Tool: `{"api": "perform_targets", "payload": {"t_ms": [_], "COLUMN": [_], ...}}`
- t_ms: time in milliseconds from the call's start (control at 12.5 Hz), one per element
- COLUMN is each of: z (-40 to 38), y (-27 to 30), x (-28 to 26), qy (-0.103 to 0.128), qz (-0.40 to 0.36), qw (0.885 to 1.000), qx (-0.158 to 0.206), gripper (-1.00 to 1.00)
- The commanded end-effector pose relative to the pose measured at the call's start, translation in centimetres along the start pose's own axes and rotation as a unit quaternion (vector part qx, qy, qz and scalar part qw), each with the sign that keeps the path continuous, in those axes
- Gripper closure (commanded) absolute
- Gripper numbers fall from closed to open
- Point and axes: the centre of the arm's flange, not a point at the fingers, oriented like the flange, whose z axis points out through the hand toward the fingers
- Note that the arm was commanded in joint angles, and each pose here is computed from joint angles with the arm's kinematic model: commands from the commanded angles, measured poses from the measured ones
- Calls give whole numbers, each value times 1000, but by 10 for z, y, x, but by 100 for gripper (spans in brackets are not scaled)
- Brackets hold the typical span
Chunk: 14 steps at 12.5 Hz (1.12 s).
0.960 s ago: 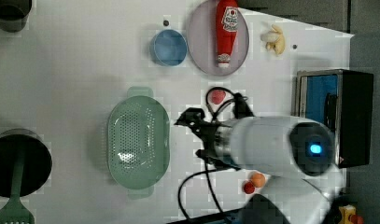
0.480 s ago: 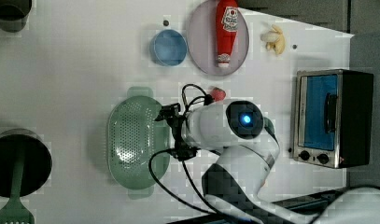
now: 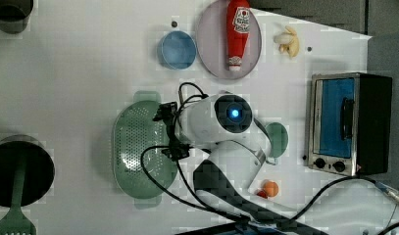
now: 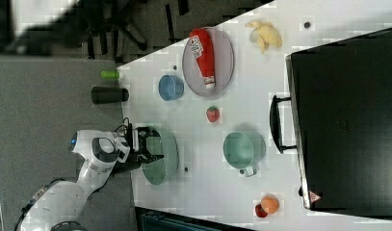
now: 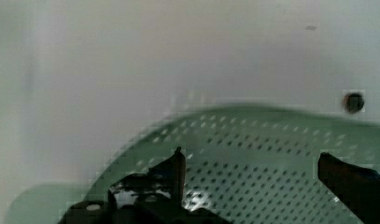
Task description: Drag strainer forwards.
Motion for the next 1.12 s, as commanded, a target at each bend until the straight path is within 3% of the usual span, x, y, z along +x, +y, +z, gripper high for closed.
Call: {"api": "perform_targets", "payload": {"t_ms": [80,1120], "z": [-20,-19], "y": [-11,-90], "x": [-24,-14], "qy": [-5,-36], "qz": [36,77], "qw": [999,993], "qx": [38,80], "gripper": [-100,-100]}}
